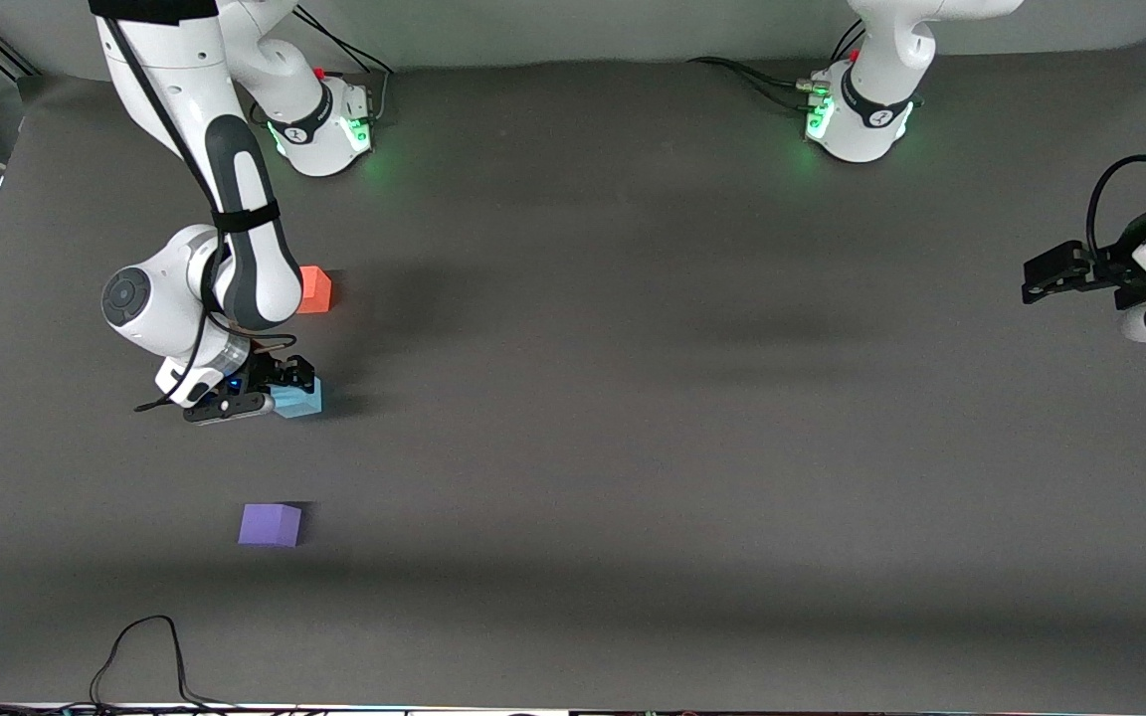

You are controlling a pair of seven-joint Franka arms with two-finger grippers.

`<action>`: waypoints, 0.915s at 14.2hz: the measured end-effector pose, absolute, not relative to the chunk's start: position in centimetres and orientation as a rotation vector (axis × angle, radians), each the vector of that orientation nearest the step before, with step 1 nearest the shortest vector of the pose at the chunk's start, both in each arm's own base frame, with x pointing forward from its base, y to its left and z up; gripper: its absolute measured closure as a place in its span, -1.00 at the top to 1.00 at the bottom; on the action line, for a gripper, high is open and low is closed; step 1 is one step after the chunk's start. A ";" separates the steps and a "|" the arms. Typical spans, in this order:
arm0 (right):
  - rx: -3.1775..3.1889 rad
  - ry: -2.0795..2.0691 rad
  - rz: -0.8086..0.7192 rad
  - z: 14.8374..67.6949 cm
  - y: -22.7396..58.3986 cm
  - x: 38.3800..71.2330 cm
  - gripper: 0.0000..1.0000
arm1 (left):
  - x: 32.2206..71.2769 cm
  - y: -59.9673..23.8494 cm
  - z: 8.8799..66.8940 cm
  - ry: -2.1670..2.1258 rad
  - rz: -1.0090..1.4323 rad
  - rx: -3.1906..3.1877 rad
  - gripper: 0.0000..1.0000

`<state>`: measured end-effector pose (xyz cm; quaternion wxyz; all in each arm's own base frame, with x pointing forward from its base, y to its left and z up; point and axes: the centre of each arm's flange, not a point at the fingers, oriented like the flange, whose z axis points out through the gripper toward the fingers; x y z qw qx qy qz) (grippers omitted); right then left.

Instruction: Place blue block between orange and purple blocks

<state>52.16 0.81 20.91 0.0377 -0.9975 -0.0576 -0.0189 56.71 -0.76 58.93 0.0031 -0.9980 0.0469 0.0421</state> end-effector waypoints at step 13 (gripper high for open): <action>-2.988 -0.222 0.040 36.9 -0.7 60.9 1.00 | 56.7 -0.9 58.9 0.151 0.135 -3.129 1.00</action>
